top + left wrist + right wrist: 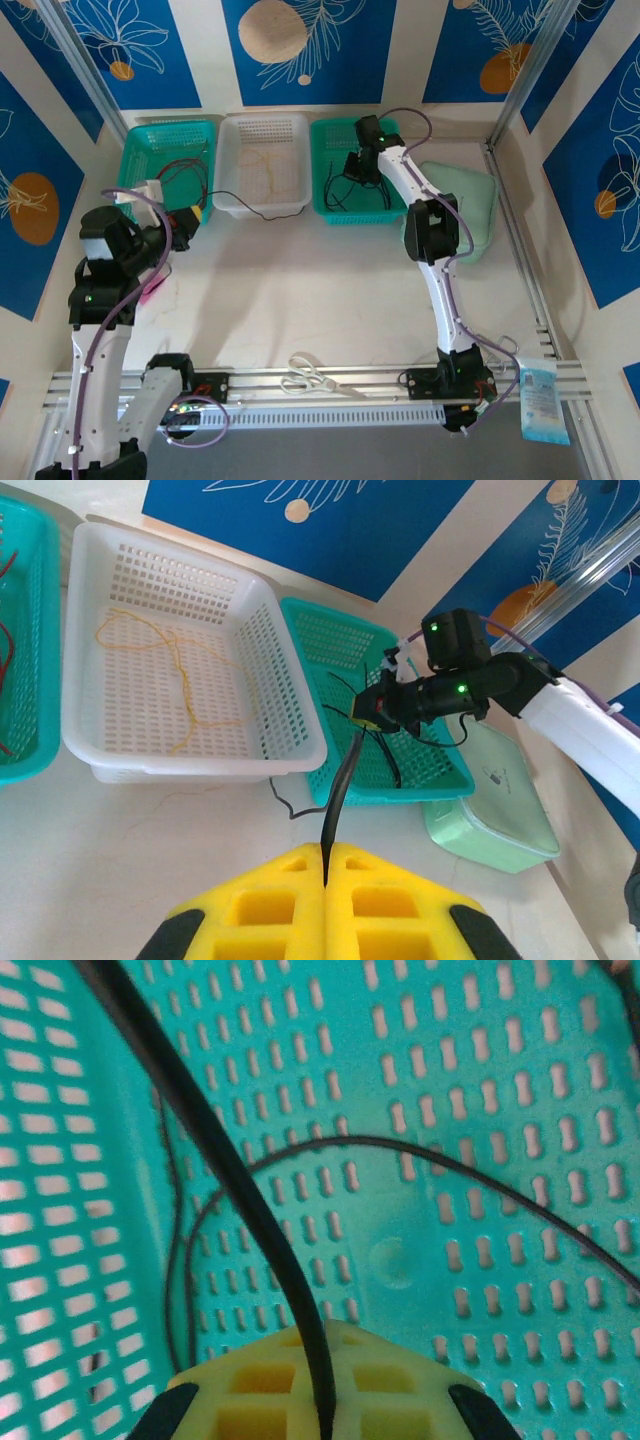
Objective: Untangle the cables
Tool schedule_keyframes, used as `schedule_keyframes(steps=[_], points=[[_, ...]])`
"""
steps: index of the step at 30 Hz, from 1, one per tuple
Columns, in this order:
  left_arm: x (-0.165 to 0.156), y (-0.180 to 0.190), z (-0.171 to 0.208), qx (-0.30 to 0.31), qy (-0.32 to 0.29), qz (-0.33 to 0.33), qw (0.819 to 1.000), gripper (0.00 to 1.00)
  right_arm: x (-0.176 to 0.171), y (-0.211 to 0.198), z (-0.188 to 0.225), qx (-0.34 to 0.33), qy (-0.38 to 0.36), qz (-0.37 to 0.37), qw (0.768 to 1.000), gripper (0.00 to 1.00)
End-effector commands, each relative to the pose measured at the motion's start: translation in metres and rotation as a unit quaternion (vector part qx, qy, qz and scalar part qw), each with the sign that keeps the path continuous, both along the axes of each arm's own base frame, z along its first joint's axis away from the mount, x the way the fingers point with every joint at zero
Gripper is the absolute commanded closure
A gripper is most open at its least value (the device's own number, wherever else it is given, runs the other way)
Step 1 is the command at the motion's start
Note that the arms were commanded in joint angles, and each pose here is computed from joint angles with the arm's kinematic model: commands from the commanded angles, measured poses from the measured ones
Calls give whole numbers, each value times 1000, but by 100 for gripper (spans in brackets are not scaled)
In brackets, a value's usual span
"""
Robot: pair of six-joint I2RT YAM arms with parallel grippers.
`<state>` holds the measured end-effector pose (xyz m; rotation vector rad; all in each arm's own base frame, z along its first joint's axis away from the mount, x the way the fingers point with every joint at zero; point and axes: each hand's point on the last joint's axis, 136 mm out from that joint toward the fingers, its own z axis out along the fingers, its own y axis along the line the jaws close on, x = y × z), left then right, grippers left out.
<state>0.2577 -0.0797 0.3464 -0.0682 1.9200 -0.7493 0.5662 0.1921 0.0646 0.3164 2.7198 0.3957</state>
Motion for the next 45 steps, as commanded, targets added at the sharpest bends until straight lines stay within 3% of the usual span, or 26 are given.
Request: schedule_keyframes(steps=[1, 5, 11, 19, 20, 23, 32, 45], points=[[-10, -6, 5, -9, -1, -15, 1000, 100, -10, 2, 11, 0, 13, 22, 1000, 82], [-17, -11, 13, -18, -3, -29, 999, 100, -10, -5, 41, 7, -12, 13, 1000, 53], [-33, -14, 34, -36, -30, -35, 998, 100, -16, -17, 91, 8, -51, 9, 999, 37], [-61, -19, 63, -57, -60, -48, 995, 100, -32, -41, 128, -15, -65, -3, 998, 21], [-65, -20, 68, -60, -66, -52, 995, 100, -33, -47, 134, -20, -70, -7, 997, 13], [-74, -22, 82, -70, -79, -59, 993, 100, -36, -62, 149, -18, -84, -15, 996, 0], [-84, -32, 141, -139, -143, -98, 975, 100, -52, -97, 197, -2, -120, -30, 992, 1], [-44, -34, 248, -200, -244, -125, 941, 100, -122, -98, 200, 79, -165, -40, 982, 1]])
